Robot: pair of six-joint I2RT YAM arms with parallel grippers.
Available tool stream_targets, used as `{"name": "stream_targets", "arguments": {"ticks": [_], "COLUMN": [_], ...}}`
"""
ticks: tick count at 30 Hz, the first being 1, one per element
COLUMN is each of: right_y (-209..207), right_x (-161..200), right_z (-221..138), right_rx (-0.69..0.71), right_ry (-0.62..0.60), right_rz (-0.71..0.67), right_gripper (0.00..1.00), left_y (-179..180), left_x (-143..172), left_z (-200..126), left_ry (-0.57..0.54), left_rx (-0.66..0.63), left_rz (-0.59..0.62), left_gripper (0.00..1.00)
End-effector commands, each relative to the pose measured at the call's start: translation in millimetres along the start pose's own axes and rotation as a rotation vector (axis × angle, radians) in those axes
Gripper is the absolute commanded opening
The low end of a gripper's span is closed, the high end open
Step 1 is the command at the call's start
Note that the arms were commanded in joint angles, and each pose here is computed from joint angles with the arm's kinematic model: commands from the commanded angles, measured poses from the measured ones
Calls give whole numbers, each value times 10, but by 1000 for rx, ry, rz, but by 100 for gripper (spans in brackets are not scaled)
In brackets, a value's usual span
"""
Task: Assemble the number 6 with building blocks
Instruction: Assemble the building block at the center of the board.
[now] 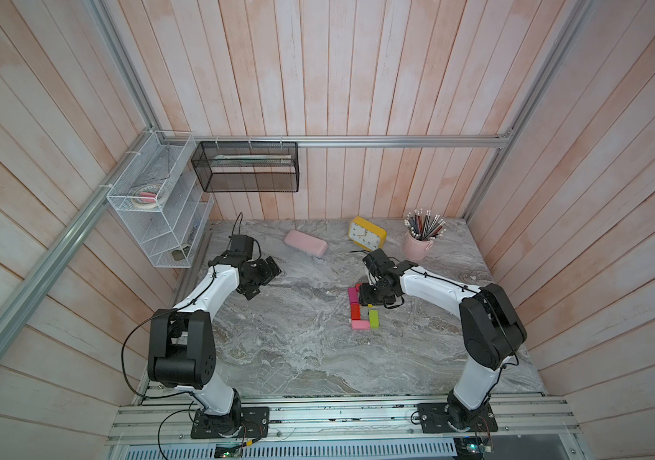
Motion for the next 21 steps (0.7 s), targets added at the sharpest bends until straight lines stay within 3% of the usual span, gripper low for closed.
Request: {"name": "stream_targets", "arguments": {"ticks": [1,21], "right_y": [-37,-156], "right_x": [16,38], "right_z": [74,206], "right_rx": [1,-12], "right_ry": [10,22], "right_rz": [19,58], "right_gripper": [56,56], "left_y": [-50,-83], "left_x": [-22,-5], "left_z": [-12,-19], "left_ry": [-20,-17], "left_rx": [16,12], "left_rz": [2,3], "left_gripper": [98,98]}}
Point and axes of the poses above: each gripper's point midway between its finger pads, its own z axis out along the fingers, its own y axis along the line the jaws close on, x = y × z, the point moved 8 cm from there along -z, back along the fingers, and after that the axes turned 2 degrees about -z, right-handed, at the moved point
